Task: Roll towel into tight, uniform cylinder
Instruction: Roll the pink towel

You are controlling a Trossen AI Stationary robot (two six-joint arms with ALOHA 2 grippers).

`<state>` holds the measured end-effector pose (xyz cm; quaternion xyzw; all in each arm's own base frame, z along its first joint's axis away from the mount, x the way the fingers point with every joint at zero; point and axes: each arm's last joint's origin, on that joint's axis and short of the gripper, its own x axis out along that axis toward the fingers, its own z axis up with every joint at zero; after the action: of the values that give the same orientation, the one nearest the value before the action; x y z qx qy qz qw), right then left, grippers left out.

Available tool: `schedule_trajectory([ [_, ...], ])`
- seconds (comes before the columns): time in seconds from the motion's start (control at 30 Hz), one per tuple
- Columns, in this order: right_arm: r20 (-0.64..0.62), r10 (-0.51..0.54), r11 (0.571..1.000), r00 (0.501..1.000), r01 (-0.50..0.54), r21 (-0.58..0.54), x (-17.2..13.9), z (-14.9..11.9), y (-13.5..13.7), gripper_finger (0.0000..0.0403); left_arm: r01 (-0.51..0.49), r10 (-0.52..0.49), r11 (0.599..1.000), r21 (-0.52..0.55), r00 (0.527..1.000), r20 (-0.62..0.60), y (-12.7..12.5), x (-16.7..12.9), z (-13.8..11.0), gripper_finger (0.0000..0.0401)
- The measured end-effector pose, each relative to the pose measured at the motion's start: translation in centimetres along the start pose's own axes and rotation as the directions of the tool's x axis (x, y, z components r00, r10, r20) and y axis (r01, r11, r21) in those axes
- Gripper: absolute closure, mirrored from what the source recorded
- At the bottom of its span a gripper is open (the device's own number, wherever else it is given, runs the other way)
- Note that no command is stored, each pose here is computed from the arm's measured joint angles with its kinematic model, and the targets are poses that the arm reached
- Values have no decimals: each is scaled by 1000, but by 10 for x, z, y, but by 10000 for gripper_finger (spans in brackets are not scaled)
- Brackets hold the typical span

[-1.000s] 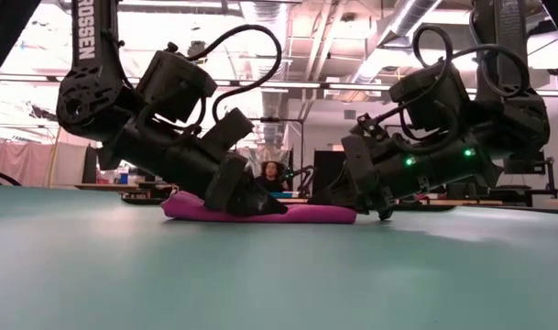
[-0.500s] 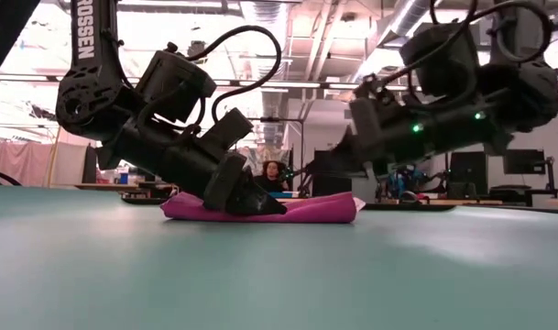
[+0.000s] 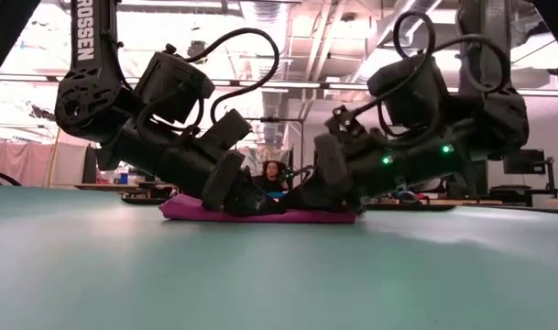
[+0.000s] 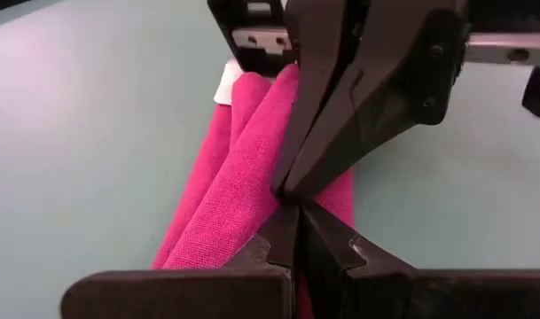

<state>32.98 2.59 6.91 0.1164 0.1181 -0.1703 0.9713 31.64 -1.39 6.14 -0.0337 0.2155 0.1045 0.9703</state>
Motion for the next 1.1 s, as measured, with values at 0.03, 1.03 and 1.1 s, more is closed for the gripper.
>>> schedule_trajectory([
  [0.03,-9,-9,999,1000,10,33,1,-3,-3,396,9,-9,1000,-5,1000,-1,0,0,0,401],
  [1.03,-77,-15,994,997,23,104,4,-14,-11,396,-274,302,947,-167,938,170,-13,-99,-2,401],
  [1.1,-78,-12,994,997,21,103,4,-14,-11,396,-285,330,932,-222,922,204,-10,-104,-12,401],
])
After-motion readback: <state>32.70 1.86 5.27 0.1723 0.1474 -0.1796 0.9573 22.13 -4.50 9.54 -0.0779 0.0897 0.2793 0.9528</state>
